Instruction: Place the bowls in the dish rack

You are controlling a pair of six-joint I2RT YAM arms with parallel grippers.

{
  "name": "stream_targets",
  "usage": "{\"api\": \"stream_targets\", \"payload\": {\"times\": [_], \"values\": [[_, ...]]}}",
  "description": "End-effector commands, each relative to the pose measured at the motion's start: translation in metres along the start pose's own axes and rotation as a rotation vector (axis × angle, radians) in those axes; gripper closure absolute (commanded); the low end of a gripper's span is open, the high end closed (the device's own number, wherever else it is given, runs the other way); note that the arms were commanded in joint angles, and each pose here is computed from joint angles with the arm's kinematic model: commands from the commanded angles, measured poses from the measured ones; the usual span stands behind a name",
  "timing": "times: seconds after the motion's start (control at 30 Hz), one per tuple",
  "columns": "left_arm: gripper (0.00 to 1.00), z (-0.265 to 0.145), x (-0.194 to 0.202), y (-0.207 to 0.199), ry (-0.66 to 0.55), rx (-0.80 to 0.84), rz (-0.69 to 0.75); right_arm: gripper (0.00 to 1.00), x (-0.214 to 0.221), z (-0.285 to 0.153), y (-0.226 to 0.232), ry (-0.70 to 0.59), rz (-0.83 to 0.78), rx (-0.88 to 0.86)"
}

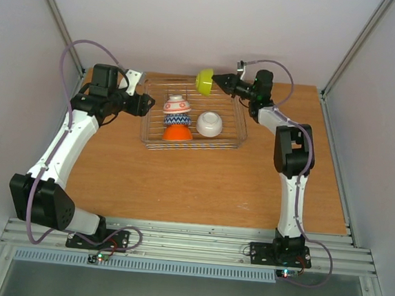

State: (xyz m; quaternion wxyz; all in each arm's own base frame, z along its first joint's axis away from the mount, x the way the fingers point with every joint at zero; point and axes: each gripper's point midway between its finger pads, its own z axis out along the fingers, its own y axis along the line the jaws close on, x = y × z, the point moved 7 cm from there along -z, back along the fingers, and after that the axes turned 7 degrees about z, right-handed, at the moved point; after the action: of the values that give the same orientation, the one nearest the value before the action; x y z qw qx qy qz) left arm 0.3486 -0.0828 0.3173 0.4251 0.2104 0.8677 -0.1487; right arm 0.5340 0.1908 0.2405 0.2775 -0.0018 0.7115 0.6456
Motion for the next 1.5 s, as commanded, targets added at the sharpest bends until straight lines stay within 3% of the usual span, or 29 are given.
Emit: {"api": "stream_targets", "payload": {"times": [0.0,0.47,0.73,1.13,1.47], "values": [[0.3,-0.006,-0.007,-0.002,-0.046,-0.005,0.028,0.99,-0.011,-0.007,0.002,-0.004,0.111,-0.199],[0.3,-0.005,-0.006,-0.002,-0.043,0.002,0.025,0.99,-0.002,-0.008,-0.019,0.026,0.195,-0.119],[0.29,-0.001,-0.005,-0.003,-0.035,0.022,0.017,0.99,-0.012,-0.017,0.028,0.046,0.113,-0.156],[0.29,-0.003,-0.006,-0.003,-0.036,0.024,0.018,0.99,-0.031,-0.003,0.011,0.072,0.303,-0.271],[0.29,0.0,-0.005,-0.002,-0.029,0.022,0.016,0.99,-0.024,-0.002,0.006,0.107,0.372,-0.174]]}}
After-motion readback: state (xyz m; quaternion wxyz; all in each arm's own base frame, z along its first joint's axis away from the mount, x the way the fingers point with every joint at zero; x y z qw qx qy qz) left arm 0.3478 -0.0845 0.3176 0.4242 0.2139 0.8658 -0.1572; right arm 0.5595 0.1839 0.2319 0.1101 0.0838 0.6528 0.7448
